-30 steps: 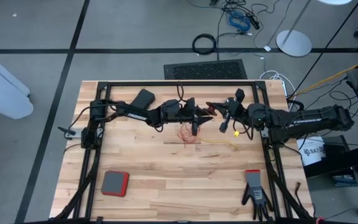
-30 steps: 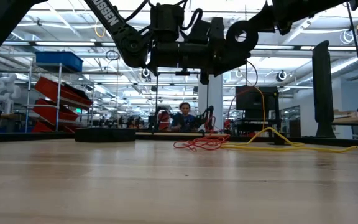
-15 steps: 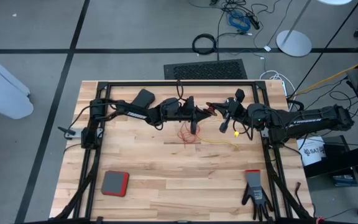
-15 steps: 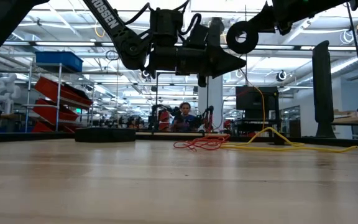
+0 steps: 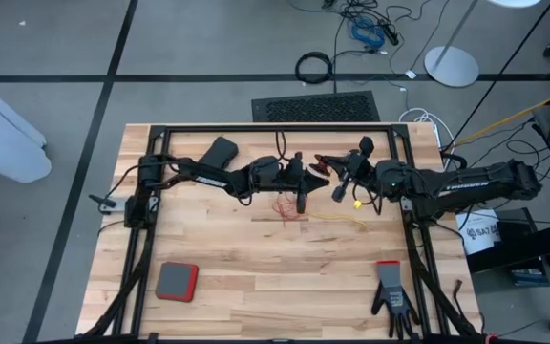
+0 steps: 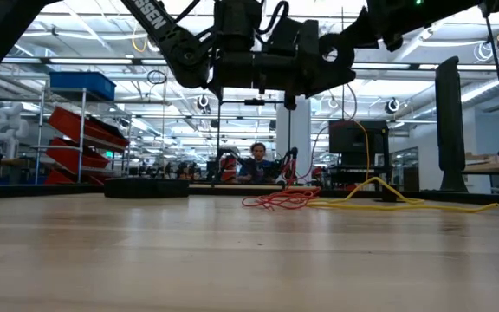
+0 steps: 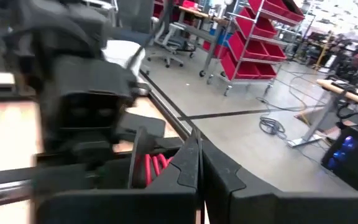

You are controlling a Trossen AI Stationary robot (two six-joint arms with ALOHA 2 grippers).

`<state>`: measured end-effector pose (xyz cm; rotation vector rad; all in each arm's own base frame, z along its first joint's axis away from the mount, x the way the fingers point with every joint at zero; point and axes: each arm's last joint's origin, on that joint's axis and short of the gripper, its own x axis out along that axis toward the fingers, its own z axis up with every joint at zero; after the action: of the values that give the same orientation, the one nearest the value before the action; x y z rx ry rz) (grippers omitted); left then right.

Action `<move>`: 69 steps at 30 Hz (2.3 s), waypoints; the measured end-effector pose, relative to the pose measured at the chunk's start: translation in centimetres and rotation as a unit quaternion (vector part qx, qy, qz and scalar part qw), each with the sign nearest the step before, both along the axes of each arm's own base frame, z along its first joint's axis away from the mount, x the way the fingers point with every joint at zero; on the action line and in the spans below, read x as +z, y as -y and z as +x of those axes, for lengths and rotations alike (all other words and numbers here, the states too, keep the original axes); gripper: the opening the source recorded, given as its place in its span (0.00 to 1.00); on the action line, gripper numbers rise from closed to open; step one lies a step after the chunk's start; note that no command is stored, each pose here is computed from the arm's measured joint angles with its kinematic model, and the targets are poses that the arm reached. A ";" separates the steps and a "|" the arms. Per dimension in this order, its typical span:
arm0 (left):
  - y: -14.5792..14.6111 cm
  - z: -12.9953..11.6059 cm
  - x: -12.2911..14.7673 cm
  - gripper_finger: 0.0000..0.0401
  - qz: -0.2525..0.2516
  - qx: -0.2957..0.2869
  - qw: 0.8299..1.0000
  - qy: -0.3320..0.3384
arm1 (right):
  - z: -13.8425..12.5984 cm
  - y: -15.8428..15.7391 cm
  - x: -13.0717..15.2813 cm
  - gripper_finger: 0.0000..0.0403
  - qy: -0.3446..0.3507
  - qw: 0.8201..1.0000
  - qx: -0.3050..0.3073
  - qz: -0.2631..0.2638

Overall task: Coil cords
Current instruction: Uncoil the red wire from the spool

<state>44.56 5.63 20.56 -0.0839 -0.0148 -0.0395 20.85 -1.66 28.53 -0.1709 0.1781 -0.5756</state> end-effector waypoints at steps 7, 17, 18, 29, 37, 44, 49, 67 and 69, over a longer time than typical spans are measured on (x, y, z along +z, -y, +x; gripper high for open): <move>1.5 0.4 0.3 0.00 0.012 -0.017 1.000 -0.006 | 1.4 0.4 -1.6 0.00 -0.047 0.998 -0.041 -0.021; 1.4 -0.9 2.7 0.00 0.052 -0.014 0.998 -0.044 | 0.3 0.6 -2.4 0.00 -0.102 0.993 -0.059 0.000; 1.4 -1.1 3.2 0.00 0.063 -0.010 0.997 -0.047 | 0.1 0.6 -2.4 0.00 -0.105 0.993 -0.060 0.003; 0.4 -3.7 5.1 0.00 0.155 0.062 0.972 -0.164 | -2.0 0.0 -0.9 0.00 -0.074 0.996 -0.046 0.009; -0.9 -3.3 3.3 0.00 0.142 0.080 0.969 -0.186 | -2.4 -0.8 0.2 0.00 -0.022 0.998 0.040 0.038; -0.7 -2.2 0.7 0.00 0.124 0.075 0.969 -0.201 | -2.1 -0.9 1.6 0.00 0.044 0.995 0.082 0.032; 0.9 -1.0 -1.3 0.00 0.113 0.039 0.971 -0.208 | -1.5 -0.8 2.2 0.00 0.076 0.995 0.063 0.007; 4.9 -0.3 2.7 0.00 0.158 -0.041 0.972 -0.169 | 1.3 0.5 -1.8 0.00 -0.064 0.997 -0.030 -0.022; 4.7 -0.9 3.6 0.00 0.168 -0.029 0.969 -0.180 | 1.0 0.5 -1.8 0.00 -0.068 0.997 -0.031 -0.017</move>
<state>43.66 0.90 24.14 0.2479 0.3565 -0.0843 21.86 -2.16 26.76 -0.2389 0.3074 -0.6297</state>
